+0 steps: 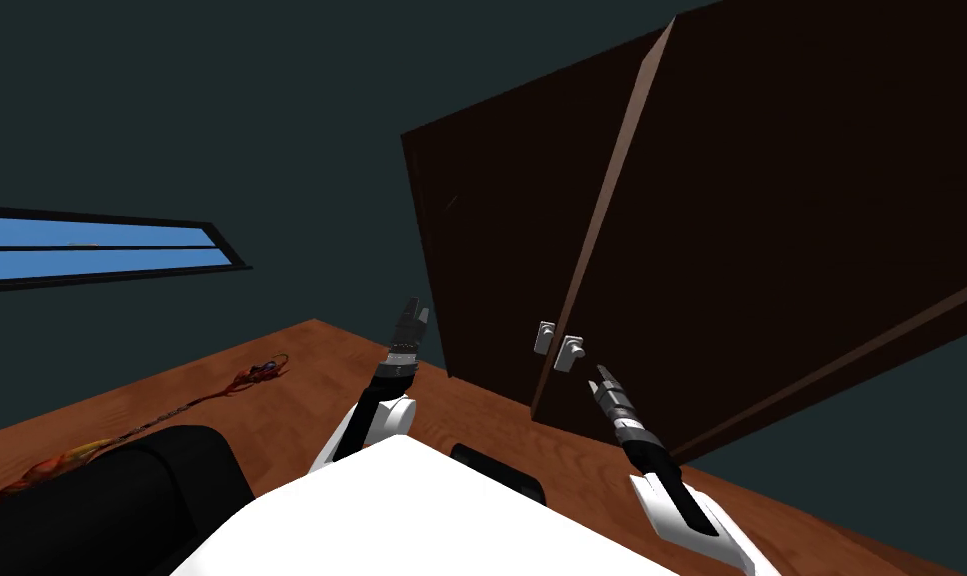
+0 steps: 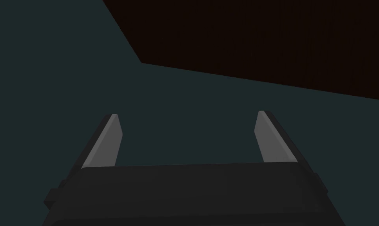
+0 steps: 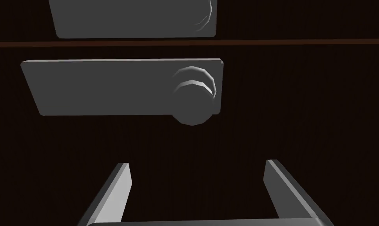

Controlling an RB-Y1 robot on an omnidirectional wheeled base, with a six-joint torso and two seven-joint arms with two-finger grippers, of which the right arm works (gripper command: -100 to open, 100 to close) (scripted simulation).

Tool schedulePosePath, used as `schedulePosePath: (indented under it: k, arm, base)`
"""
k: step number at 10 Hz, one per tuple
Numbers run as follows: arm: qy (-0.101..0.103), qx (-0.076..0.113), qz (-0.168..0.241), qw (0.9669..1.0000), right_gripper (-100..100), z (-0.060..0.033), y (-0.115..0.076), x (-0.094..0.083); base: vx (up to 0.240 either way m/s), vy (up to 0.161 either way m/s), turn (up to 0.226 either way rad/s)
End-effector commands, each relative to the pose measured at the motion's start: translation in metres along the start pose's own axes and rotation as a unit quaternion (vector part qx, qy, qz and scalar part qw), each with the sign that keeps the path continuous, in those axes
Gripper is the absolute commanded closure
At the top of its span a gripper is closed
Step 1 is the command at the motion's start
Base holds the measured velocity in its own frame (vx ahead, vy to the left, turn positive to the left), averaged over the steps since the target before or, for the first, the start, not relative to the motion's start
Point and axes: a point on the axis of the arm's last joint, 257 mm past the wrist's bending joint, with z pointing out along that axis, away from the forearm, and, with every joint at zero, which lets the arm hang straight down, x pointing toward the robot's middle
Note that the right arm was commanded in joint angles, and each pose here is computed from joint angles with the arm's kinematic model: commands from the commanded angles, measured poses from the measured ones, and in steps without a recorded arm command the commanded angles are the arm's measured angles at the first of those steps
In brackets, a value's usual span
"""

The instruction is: Pull the door open

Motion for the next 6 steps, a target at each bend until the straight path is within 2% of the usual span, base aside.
schedulePosePath:
  k: [1, 2, 3, 4, 6]
  arm:
    - [0.013, -0.004, 0.004, 0.9999, -100, -0.0004, 0.003, 0.01]
    - [0.008, -0.002, 0.002, 1.0, -100, -0.0004, 0.002, 0.006]
    - [-0.009, 0.009, -0.002, 0.9999, -100, -0.0055, -0.007, -0.012]
    - [-0.017, 0.013, -0.004, 0.9998, -100, -0.0068, -0.01, -0.019]
    - [-0.022, 0.014, -0.006, 0.9996, -100, -0.0053, -0.011, -0.023]
  base:
    - [-0.173, 0.003, 0.074]
    - [-0.074, -0.001, 0.013]
    - [0.035, -0.095, -0.157]
    - [0.078, -0.166, -0.115]
    - [0.138, -0.098, 0.013]
